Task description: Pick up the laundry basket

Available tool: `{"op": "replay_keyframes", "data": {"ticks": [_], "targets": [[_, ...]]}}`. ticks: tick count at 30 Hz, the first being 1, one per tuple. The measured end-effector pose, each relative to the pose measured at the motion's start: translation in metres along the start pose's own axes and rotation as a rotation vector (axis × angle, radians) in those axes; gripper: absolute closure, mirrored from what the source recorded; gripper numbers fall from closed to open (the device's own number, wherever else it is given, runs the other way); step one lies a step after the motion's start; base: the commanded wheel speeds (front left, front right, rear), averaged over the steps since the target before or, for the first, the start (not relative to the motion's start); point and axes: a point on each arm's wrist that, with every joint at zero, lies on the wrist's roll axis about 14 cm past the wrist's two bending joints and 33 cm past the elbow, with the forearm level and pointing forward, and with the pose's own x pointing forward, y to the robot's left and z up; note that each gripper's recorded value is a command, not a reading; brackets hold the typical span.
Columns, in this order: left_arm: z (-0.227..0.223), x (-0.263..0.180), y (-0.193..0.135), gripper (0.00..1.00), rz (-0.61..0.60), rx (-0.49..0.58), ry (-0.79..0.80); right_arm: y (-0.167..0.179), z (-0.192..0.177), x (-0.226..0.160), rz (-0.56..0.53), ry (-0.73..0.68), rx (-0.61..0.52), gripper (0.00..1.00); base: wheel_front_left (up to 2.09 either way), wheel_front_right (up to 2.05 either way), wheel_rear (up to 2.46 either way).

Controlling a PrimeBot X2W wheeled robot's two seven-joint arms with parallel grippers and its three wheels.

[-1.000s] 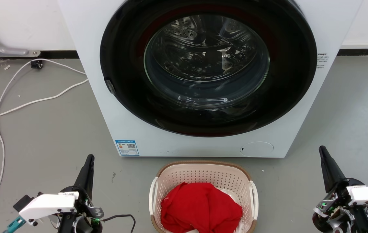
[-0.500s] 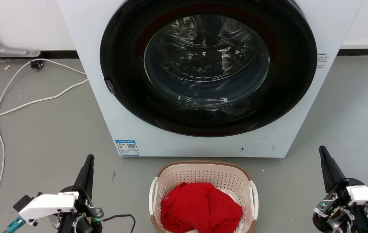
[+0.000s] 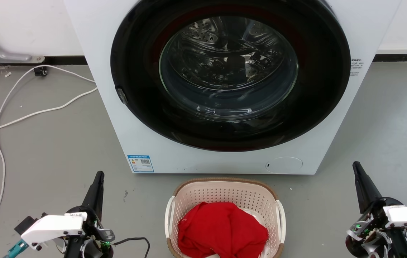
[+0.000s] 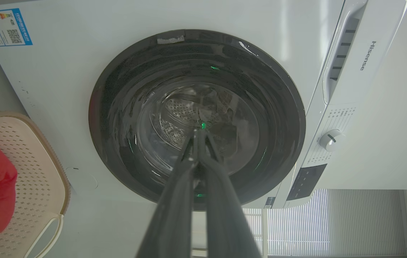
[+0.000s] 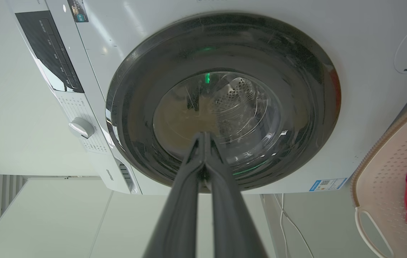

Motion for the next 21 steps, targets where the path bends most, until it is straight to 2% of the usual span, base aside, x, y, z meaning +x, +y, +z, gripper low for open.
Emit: {"op": "replay_keyframes", "data": {"ticks": [21], "targets": [[0.0, -0.0001, 0.0001, 1.0, 0.001, 0.004, 0.001, 0.0, 0.0, 0.0, 0.0, 0.0, 0.001, 1.0, 0.0, 0.0, 0.0]]}}
